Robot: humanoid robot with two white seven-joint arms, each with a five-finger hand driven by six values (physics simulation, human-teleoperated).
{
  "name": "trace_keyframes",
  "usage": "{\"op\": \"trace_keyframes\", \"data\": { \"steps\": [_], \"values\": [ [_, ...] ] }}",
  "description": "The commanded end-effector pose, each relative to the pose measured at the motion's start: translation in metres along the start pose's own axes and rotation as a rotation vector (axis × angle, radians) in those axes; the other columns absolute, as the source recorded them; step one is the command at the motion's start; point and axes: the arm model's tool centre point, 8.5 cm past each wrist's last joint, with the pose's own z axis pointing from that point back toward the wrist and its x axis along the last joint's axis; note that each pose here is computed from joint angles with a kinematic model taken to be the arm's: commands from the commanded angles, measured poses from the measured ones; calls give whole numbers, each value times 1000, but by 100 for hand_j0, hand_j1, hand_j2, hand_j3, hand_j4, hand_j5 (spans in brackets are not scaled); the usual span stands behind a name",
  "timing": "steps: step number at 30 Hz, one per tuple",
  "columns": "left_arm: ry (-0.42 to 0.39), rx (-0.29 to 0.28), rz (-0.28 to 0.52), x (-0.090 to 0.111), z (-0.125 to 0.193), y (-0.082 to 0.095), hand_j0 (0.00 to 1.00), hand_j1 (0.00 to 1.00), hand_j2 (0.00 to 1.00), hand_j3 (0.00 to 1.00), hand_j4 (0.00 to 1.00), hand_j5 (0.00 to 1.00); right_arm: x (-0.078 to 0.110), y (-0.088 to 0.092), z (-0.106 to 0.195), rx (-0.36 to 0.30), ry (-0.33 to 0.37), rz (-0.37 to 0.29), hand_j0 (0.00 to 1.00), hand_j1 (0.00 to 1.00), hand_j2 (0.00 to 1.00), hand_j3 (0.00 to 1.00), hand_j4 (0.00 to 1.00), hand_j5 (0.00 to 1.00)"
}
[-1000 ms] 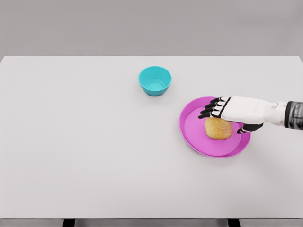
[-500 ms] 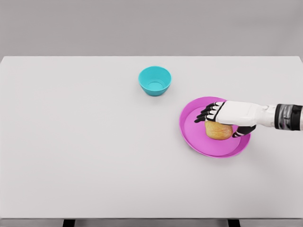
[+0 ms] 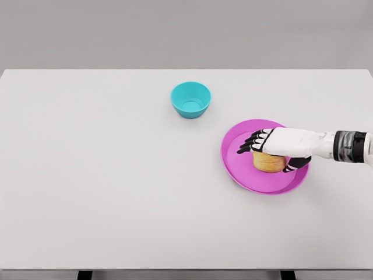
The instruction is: Put the apple from the pink plate into the blue bowl with your right arm
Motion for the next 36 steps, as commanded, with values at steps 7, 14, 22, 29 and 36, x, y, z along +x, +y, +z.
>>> {"op": "trace_keyframes", "data": {
  "steps": [7, 14, 22, 29, 36],
  "values": [
    [0, 0, 0, 0, 0, 0, 100, 100, 100, 100, 100, 100, 0, 3, -2, 7, -3, -12, 52, 52, 52, 52, 52, 52],
    [0, 0, 1, 0, 0, 0, 100, 100, 100, 100, 100, 100, -3, -6, 1, -6, 4, 5, 52, 52, 52, 52, 52, 52],
    [0, 0, -2, 0, 0, 0, 100, 100, 100, 100, 100, 100, -7, -20, 4, -26, 18, 26, 53, 53, 53, 53, 53, 53],
    [0, 0, 0, 0, 0, 0, 100, 100, 100, 100, 100, 100, -24, -38, 1, -67, 50, 16, 53, 53, 53, 53, 53, 53],
    [0, 0, 0, 0, 0, 0, 100, 100, 100, 100, 100, 100, -35, -60, -9, -100, 68, 22, 52, 52, 52, 52, 52, 52]
  ]
}}
